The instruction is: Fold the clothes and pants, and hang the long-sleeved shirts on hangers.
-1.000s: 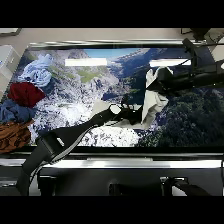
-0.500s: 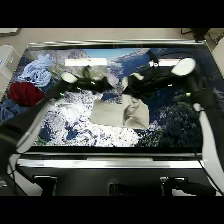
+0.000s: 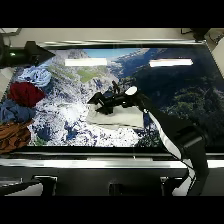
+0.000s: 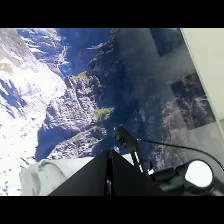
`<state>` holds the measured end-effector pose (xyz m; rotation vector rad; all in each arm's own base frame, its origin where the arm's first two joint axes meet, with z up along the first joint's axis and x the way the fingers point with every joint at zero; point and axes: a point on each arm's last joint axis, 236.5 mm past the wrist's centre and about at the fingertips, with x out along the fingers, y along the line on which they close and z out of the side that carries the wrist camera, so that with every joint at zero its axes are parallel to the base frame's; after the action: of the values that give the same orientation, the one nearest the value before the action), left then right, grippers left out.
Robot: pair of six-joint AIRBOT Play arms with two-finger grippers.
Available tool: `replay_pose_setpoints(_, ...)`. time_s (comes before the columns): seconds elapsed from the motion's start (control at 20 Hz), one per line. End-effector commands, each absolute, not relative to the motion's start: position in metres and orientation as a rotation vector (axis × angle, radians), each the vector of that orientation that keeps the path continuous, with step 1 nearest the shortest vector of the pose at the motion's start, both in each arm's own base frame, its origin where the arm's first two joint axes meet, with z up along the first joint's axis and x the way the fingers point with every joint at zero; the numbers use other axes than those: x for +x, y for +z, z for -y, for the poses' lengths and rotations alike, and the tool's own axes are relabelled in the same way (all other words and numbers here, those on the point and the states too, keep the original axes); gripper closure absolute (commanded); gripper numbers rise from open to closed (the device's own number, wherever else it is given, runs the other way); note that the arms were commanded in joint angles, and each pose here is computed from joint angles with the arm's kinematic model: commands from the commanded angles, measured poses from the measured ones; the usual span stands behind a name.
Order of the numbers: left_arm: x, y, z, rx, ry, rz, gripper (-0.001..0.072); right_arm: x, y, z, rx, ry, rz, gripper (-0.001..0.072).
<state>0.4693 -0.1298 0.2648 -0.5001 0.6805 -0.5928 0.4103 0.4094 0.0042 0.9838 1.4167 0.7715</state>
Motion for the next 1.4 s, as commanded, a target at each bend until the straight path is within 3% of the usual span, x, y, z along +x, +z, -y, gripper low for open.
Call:
replay_pose_setpoints(0.0, 0.445, 0.280, 0.110, -0.384, -0.545, -0.661, 0.0685, 0.432, 0.029, -0.370, 1.041, 0.845, -1.371, 0.0005)
replay_pose_setpoints(0.2, 0.443, 0.266, 0.103, -0.348, -0.515, -0.704, 0.0685, 0.457, 0.034, -0.186, 0.831, 0.571, -1.365, 0.0006)
replay_pose_setpoints(0.3, 0.443, 0.265, 0.104, -0.348, -0.517, -0.706, 0.0685, 0.431, 0.001, -0.073, 0.675, 0.266, -1.491, 0.0035)
replay_pose_setpoints(0.4, 0.443, 0.265, 0.106, -0.347, -0.521, -0.707, 0.0685, 0.391, -0.030, -0.019, 0.657, 0.096, -1.640, 0.0042)
replay_pose_setpoints(0.5, 0.442, 0.265, 0.108, -0.346, -0.525, -0.708, 0.0685, 0.374, -0.055, -0.041, 0.753, 0.191, -1.668, 0.0043)
replay_pose_setpoints(0.7, 0.441, 0.265, 0.115, -0.351, -0.536, -0.715, 0.0685, 0.386, -0.072, -0.110, 0.969, 0.443, -1.512, 0.0082)
replay_pose_setpoints(0.95, 0.440, 0.265, 0.118, -0.352, -0.542, -0.718, 0.0685, 0.386, -0.086, -0.147, 1.005, 0.533, -1.531, 0.0085)
replay_pose_setpoints(1.0, 0.440, 0.265, 0.118, -0.352, -0.542, -0.718, 0.0685, 0.385, -0.089, -0.152, 0.991, 0.536, -1.534, 0.0121)
replay_pose_setpoints(1.05, 0.440, 0.265, 0.118, -0.352, -0.542, -0.718, 0.0685, 0.387, -0.093, -0.156, 0.978, 0.529, -1.528, 0.0227)
replay_pose_setpoints(1.15, 0.440, 0.265, 0.118, -0.352, -0.542, -0.718, 0.0685, 0.397, -0.087, -0.158, 0.951, 0.548, -1.487, 0.0614)
replay_pose_setpoints(1.2, 0.440, 0.265, 0.118, -0.351, -0.542, -0.718, 0.0685, 0.402, -0.077, -0.158, 0.935, 0.574, -1.472, 0.0667)
replay_pose_setpoints(1.35, 0.441, 0.264, 0.118, -0.352, -0.542, -0.719, 0.0685, 0.426, -0.017, -0.152, 0.824, 0.689, -1.413, 0.0668)
